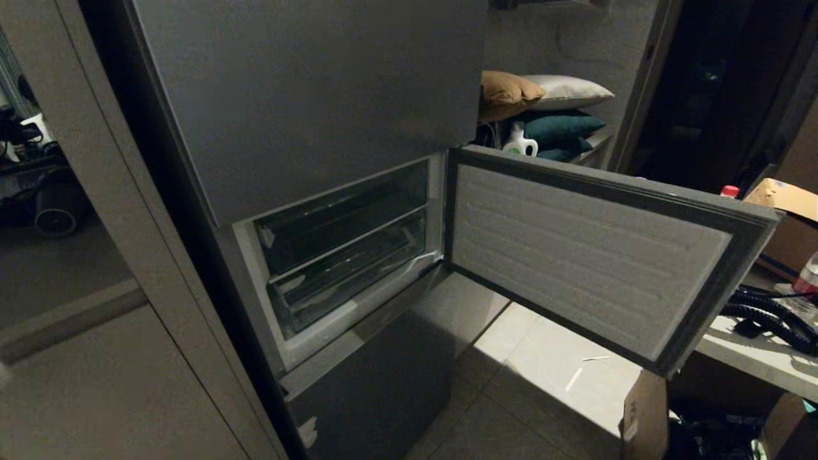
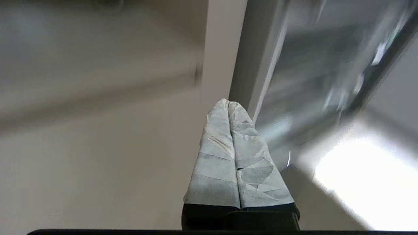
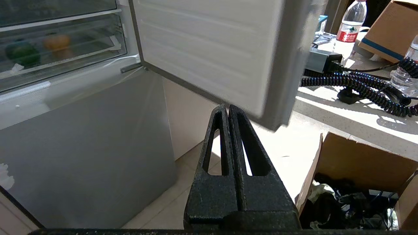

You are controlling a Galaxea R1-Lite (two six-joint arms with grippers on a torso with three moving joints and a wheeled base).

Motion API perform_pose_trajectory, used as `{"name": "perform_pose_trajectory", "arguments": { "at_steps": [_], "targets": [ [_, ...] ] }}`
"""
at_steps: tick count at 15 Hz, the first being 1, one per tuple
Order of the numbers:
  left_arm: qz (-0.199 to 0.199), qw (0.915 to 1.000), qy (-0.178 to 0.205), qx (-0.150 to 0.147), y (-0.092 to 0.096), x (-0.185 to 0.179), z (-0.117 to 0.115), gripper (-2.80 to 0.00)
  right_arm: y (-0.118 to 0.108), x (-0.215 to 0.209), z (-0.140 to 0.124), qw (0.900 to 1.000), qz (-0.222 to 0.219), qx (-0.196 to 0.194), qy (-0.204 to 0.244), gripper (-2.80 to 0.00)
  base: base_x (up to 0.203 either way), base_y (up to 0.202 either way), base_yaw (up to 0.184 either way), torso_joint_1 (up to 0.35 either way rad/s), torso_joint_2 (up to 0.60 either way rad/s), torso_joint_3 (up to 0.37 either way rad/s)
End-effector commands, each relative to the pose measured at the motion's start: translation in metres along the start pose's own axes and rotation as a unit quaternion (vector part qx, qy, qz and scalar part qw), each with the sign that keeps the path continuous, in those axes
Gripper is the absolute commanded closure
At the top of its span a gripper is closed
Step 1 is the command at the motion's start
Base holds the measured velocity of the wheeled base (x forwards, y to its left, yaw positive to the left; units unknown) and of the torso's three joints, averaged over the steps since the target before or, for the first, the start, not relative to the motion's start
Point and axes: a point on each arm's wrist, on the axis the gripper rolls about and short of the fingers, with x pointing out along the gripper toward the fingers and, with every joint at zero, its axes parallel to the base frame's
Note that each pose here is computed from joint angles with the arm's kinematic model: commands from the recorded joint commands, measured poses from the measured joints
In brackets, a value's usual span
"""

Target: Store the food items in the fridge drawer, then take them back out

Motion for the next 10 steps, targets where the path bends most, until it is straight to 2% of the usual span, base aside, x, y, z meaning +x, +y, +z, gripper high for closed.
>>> {"name": "perform_pose_trajectory", "arguments": {
  "at_steps": [1, 3, 5, 8, 10],
  "targets": [
    [-0.051, 0.9969, 0.057, 0.017, 0.010, -0.027, -0.033, 0.00, 0.000, 0.002, -0.008, 1.000, 0.000, 0.000, 0.015, 0.00, 0.000, 0.000, 0.000, 0.000, 0.00, 0.000],
    [-0.107, 0.9888, 0.096, 0.039, 0.013, -0.041, -0.056, 0.00, 0.000, 0.002, -0.008, 1.000, -0.001, 0.000, 0.014, 0.00, 0.000, 0.000, 0.000, 0.000, 0.00, 0.000],
    [-0.125, 0.9802, 0.137, 0.070, 0.017, -0.053, -0.078, 0.00, 0.000, 0.002, -0.008, 1.000, -0.001, 0.001, 0.015, 0.00, 0.000, 0.000, 0.000, -0.132, 0.28, 0.150],
    [-0.122, 0.9828, 0.118, 0.072, 0.018, -0.058, -0.081, 0.00, 0.000, 0.002, -0.008, 1.000, -0.001, 0.001, 0.015, 0.00, 0.000, 0.000, 0.000, -0.130, 0.31, 0.171],
    [-0.140, 0.9853, 0.072, 0.067, 0.020, -0.068, -0.086, 0.00, 0.000, 0.002, -0.008, 1.000, -0.001, 0.001, 0.015, 0.00, 0.000, 0.000, 0.000, -0.138, 0.32, 0.177]
  ]
}}
